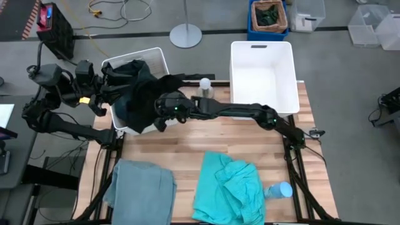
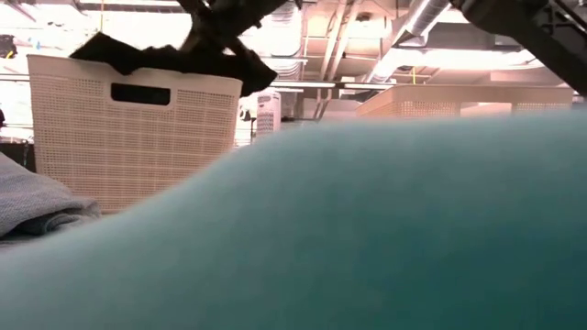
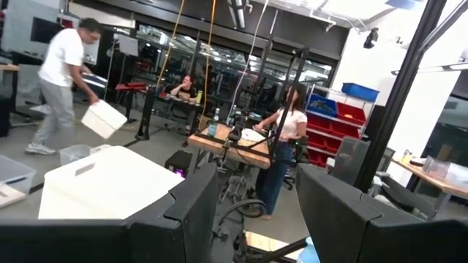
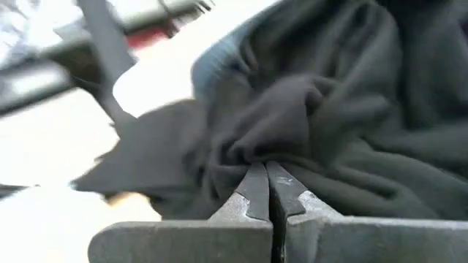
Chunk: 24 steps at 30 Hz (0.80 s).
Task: Sort clothes
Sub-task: Put the black shirt into the left white laundry bin
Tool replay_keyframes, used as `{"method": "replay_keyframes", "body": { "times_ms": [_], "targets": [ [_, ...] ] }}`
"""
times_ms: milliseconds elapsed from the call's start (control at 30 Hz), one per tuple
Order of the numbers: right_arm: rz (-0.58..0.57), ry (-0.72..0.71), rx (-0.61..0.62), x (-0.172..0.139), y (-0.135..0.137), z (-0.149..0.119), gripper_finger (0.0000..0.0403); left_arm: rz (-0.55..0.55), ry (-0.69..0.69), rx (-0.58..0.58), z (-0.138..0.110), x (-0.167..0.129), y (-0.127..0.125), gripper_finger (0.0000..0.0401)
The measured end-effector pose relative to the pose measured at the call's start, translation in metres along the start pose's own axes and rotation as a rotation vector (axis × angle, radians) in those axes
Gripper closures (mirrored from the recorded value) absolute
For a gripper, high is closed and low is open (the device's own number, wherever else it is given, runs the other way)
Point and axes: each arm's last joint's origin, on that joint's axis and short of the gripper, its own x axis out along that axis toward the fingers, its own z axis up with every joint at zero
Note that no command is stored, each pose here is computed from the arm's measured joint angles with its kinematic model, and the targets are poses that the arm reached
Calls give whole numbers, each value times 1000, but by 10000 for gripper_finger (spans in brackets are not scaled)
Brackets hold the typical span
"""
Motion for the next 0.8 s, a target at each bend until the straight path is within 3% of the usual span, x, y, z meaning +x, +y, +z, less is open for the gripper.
{"method": "replay_keyframes", "body": {
  "times_ms": [167,300,500,633,800],
  "targets": [
    [6,23,26,26,-10,-18,402,1,3,-15,0,0,0,221],
    [8,96,116,38,-23,-29,402,2,7,-14,-1,0,0,221],
    [-17,210,198,39,-34,-38,402,3,15,-13,-1,0,0,221],
    [52,278,318,39,-43,-37,402,5,22,-12,-2,0,0,221],
    [81,266,263,36,-39,-34,402,5,22,-11,-2,0,0,221]
  ]
}}
